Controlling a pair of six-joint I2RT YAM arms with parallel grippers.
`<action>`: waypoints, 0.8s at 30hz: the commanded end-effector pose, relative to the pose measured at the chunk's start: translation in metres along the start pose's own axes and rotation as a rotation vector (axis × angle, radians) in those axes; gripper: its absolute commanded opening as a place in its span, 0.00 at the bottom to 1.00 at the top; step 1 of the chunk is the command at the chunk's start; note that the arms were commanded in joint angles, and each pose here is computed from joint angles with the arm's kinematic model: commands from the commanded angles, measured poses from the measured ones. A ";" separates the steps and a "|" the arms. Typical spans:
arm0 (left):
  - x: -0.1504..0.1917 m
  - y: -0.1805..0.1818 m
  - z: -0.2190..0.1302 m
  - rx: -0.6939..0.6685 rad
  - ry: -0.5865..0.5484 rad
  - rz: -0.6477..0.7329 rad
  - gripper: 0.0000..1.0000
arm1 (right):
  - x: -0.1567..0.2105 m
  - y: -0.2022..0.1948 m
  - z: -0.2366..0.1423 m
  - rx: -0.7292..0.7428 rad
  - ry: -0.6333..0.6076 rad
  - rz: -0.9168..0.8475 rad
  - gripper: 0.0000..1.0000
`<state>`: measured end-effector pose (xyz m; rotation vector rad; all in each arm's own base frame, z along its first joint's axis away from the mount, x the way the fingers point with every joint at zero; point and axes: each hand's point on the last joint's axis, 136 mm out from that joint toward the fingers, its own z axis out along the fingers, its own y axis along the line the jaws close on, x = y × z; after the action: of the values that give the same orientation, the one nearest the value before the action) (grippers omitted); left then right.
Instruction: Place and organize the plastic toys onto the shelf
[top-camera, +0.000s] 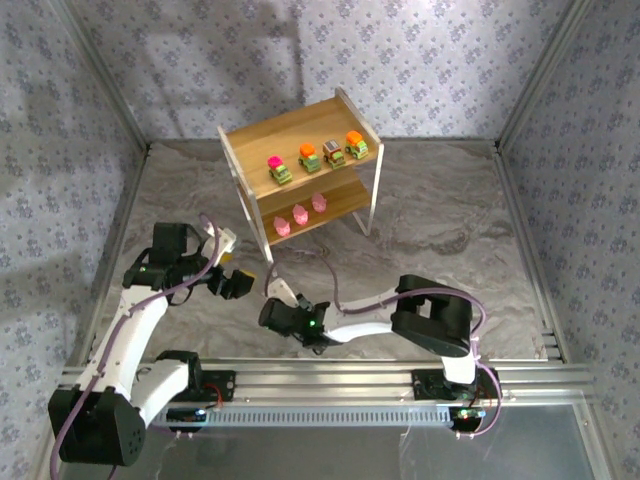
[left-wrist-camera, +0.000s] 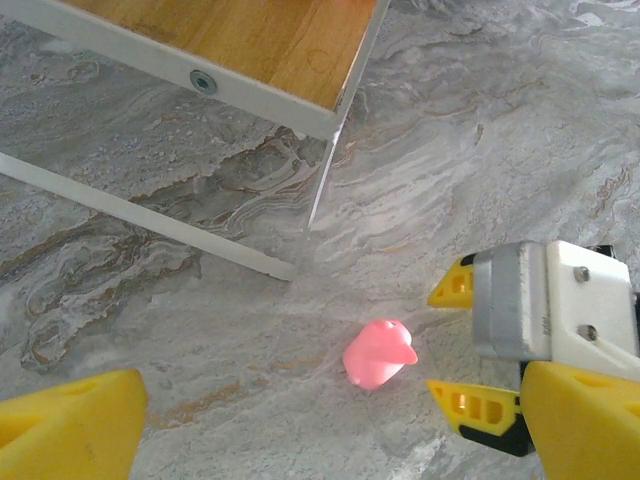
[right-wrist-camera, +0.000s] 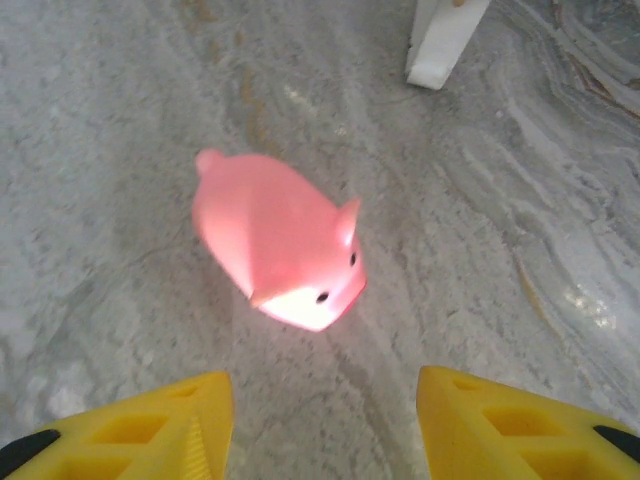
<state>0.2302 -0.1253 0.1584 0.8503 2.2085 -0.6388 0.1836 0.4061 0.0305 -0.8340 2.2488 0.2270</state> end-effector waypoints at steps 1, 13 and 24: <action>0.010 -0.005 0.004 0.021 0.027 0.018 0.96 | -0.006 0.011 -0.008 -0.090 -0.050 -0.051 0.55; 0.021 -0.001 0.015 -0.019 0.049 0.065 0.96 | -0.001 0.002 0.006 -0.218 -0.080 -0.177 0.65; -0.003 0.014 0.019 -0.087 -0.001 0.057 0.96 | 0.001 0.000 0.027 -0.255 -0.090 -0.247 0.64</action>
<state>0.2347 -0.1267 0.1290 0.8932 2.2347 -0.5393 0.1989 0.4173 0.0271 -1.1250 2.0494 0.4516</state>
